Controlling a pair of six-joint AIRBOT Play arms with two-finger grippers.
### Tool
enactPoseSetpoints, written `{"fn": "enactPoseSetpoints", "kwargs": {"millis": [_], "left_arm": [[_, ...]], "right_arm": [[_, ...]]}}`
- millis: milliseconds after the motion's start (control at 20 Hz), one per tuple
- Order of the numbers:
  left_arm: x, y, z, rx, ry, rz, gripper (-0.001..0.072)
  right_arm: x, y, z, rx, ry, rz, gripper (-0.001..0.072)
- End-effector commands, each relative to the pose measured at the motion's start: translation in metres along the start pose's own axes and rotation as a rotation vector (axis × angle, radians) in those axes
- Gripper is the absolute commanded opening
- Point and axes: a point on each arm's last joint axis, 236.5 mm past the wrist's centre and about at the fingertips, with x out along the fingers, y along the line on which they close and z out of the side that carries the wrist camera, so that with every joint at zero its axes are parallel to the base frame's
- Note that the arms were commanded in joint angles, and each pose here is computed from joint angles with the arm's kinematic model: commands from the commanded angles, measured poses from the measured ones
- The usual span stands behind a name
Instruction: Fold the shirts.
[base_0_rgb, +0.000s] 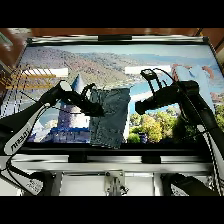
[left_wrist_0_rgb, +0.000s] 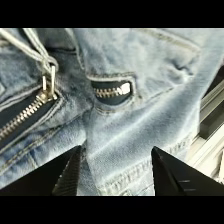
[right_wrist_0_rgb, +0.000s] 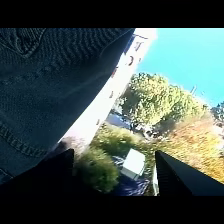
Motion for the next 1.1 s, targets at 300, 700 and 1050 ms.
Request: {"fn": "enactPoseSetpoints", "kwargs": {"millis": [300, 700, 1050], "left_arm": [[0.035, -0.01, -0.004, -0.011, 0.034, -0.019, 0.0418], [-0.024, -0.042, 0.017, 0.072, -0.078, -0.068, 0.0076], [-0.06, 0.026, -0.037, -0.012, -0.001, 0.273, 0.0075]], "right_arm": [[0.0, -0.002, 0.007, 0.0, -0.031, -0.009, 0.0629], [0.0, -0.004, 0.008, -0.002, -0.036, -0.015, 0.0629], [0.0, -0.003, 0.009, 0.0, -0.036, -0.012, 0.0629]]}}
